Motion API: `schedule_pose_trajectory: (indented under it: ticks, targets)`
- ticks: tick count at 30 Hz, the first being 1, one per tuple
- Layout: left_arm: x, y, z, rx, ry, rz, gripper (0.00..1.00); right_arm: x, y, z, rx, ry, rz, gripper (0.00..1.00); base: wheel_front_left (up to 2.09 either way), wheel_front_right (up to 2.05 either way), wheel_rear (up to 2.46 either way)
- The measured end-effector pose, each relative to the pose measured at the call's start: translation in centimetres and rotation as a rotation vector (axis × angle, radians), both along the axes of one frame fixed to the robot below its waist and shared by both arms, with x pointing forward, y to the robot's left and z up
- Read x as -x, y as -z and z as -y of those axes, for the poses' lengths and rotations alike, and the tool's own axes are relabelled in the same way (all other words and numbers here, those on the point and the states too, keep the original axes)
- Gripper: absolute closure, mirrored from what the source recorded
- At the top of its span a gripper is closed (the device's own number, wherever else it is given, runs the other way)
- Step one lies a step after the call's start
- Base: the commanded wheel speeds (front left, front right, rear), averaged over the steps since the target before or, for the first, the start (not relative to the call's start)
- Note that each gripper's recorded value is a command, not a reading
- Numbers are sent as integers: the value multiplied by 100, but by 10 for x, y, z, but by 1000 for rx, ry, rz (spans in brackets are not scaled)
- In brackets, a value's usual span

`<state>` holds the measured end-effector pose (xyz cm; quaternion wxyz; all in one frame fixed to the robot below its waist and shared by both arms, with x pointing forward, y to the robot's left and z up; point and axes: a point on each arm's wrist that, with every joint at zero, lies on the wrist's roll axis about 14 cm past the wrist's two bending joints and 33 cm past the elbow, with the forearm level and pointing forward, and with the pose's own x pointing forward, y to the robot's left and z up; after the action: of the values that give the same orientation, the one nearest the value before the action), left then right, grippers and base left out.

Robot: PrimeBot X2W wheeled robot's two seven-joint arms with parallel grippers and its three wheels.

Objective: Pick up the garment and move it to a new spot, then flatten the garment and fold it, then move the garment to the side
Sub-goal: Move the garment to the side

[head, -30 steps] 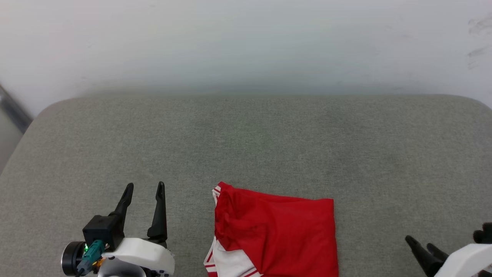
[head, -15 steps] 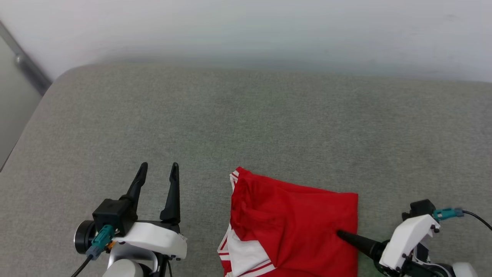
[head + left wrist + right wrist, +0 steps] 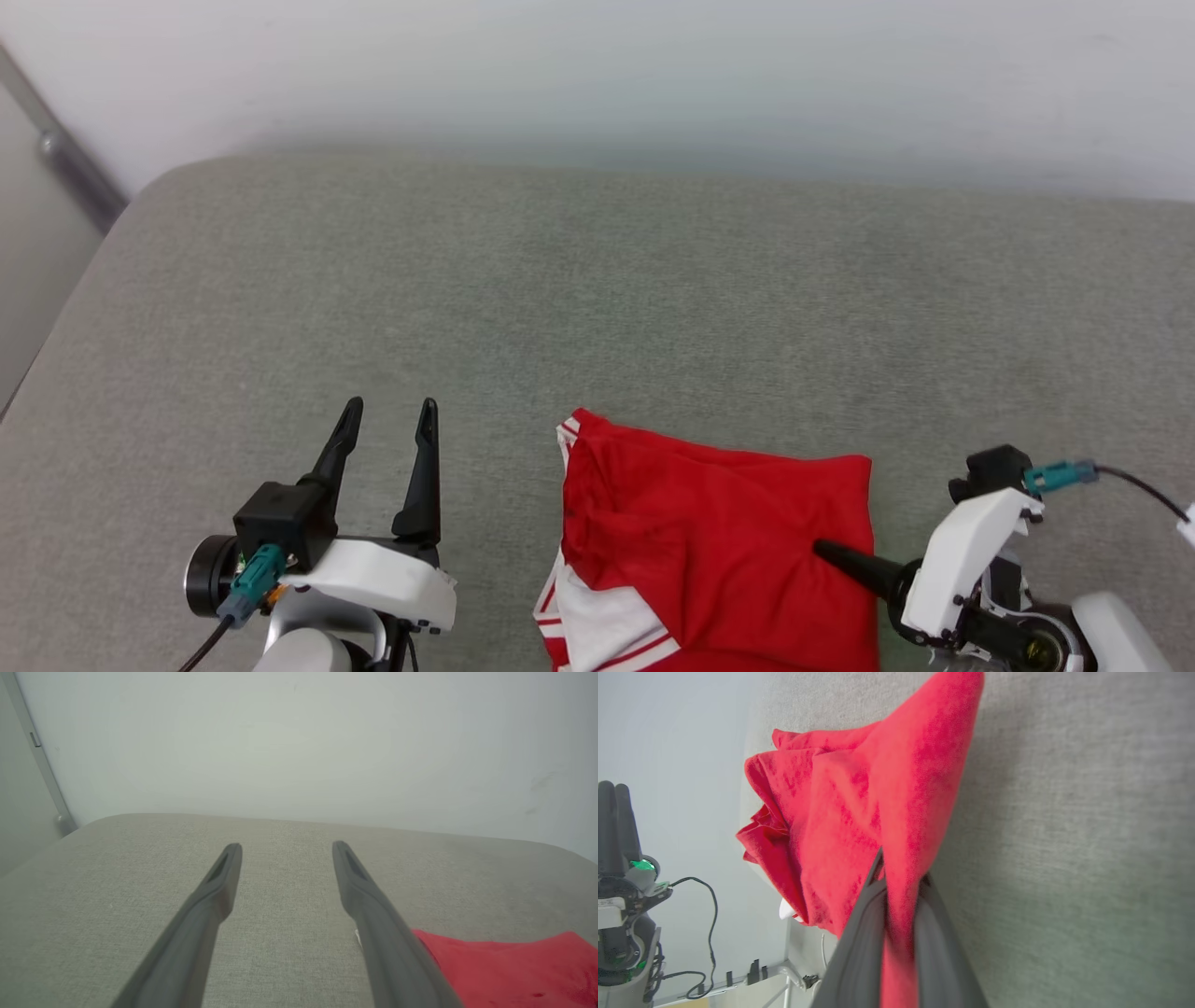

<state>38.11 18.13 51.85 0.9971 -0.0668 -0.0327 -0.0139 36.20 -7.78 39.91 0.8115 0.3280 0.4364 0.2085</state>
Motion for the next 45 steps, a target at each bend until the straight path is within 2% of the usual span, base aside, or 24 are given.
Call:
schedule_pose_trajectory:
  ticks: [4,10,17,25,30,35,41,42,43,44,45]
  targets:
    - [-1,0,12,5,35,3,0,-5,-16,17,127,-54,111,100,0,0,0]
    - [-17,-8,42,15,121,32,0,-16,-27,84,436,-58,215,100,0,0,0]
    - [-44,-10,97,32,272,58,0,-24,-36,164,638,79,215,100,0,0,0]
    - [-90,-2,144,16,433,96,0,-36,-29,279,900,252,118,100,0,0,0]
    - [-114,23,163,8,504,67,0,-43,-32,349,1065,376,72,100,0,0,0]
    - [-129,49,176,17,556,35,0,-54,-36,394,1181,492,92,100,0,0,0]
    - [-139,73,179,19,573,-2,0,-64,-6,397,1194,556,113,100,0,0,0]
    - [-140,76,178,18,573,-10,0,-66,-1,394,1197,554,126,79,0,0,0]
    - [-140,78,178,18,572,-15,0,-68,2,392,1195,559,137,53,0,0,0]
    - [-140,80,177,18,572,-18,0,-67,8,390,1185,566,133,5,0,0,0]
    - [-140,80,177,17,571,-20,0,-66,12,388,1184,566,130,0,0,0,0]
